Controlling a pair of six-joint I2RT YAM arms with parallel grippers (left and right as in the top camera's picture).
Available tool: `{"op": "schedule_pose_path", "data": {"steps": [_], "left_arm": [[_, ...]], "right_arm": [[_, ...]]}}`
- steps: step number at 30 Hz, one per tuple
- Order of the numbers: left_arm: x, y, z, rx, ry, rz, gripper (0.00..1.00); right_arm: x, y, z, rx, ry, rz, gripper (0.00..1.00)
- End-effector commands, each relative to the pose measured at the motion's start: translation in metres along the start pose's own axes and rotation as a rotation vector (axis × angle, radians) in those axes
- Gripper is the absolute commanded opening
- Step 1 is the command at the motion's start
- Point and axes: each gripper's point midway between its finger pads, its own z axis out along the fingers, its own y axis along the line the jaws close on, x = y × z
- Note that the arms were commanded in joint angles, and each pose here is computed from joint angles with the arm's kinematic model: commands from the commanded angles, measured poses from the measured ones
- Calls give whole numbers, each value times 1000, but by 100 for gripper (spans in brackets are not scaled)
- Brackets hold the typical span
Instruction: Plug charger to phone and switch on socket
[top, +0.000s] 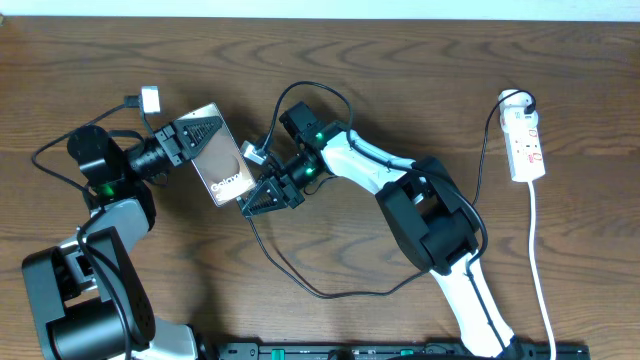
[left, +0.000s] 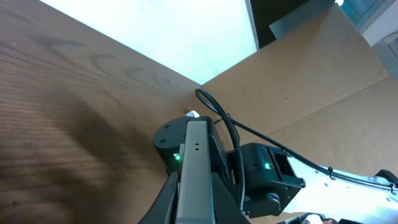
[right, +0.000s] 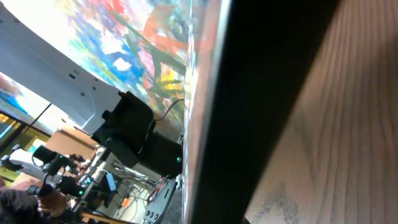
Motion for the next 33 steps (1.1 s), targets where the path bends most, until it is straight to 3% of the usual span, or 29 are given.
{"op": "schedule_pose_path", "data": {"steps": [1,33], "left_arm": [[30,-19,16,95,129,18,7],[30,-19,16,95,128,26,7]], "right_arm": [[-15,18,10,-72,-8,-36,1],[-25,37,15,-82,1,-68,1]]}}
